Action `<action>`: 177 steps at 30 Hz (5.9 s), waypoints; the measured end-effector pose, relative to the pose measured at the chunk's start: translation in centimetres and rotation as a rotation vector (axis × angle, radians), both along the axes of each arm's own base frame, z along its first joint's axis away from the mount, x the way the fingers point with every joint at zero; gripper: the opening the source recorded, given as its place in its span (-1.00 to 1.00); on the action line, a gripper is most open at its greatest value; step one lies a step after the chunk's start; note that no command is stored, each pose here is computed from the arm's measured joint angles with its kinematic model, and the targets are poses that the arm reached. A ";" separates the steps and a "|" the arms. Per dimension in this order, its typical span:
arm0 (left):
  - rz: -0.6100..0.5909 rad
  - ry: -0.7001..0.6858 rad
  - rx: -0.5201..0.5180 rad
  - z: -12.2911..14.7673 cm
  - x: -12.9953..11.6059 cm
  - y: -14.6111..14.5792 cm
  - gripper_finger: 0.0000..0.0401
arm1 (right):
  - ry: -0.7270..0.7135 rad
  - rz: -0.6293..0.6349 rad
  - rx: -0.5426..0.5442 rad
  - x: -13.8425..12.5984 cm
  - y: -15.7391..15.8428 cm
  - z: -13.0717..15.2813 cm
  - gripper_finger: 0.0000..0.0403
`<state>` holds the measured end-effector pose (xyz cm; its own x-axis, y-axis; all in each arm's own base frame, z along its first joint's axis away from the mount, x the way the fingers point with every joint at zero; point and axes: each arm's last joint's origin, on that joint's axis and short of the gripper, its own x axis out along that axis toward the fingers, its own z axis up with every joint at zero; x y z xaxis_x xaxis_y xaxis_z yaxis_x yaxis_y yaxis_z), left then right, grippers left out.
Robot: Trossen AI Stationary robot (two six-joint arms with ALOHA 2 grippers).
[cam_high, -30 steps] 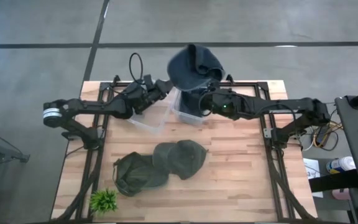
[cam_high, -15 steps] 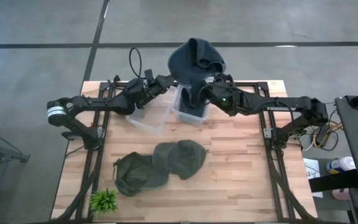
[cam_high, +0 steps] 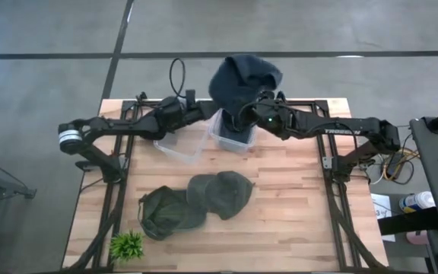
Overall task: Pick & Place hat
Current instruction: Put the bottom blue cap into the right transparent bin
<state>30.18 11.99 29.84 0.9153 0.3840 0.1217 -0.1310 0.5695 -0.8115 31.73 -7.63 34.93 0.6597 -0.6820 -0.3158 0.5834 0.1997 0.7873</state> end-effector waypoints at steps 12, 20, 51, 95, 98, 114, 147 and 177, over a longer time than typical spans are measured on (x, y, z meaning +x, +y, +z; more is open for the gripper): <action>-0.128 0.424 0.012 -1.9 -1.9 -1.1 -0.34 | 0.094 0.166 0.233 -2.3 -1.5 -0.6 -0.93; -0.206 0.551 0.180 0.4 -5.4 -3.4 -0.34 | 0.123 0.250 0.506 -2.9 -2.0 -2.0 -0.93; -0.114 0.435 0.287 4.0 -8.7 -4.5 -0.34 | -0.001 0.322 0.805 -3.0 -3.3 -5.3 -0.47; -0.086 0.465 0.257 3.3 -8.7 -4.3 -0.34 | -0.068 0.501 1.009 -0.6 -3.9 -11.1 -0.87; -0.088 0.473 0.252 3.1 -8.7 -4.3 -0.34 | -0.050 0.545 1.027 -0.7 -3.7 -11.2 -0.80; -0.088 0.467 0.229 2.9 -8.7 -4.4 -0.34 | 0.033 0.628 0.920 -3.4 -2.9 -8.9 -0.20; -0.088 0.462 0.198 2.7 -8.7 -4.3 -0.34 | 1.322 1.273 -0.765 0.9 8.2 -0.9 -0.49; -0.100 0.511 0.237 2.4 -8.8 -4.4 -0.34 | 1.496 1.233 -0.945 5.9 7.4 -4.1 -0.60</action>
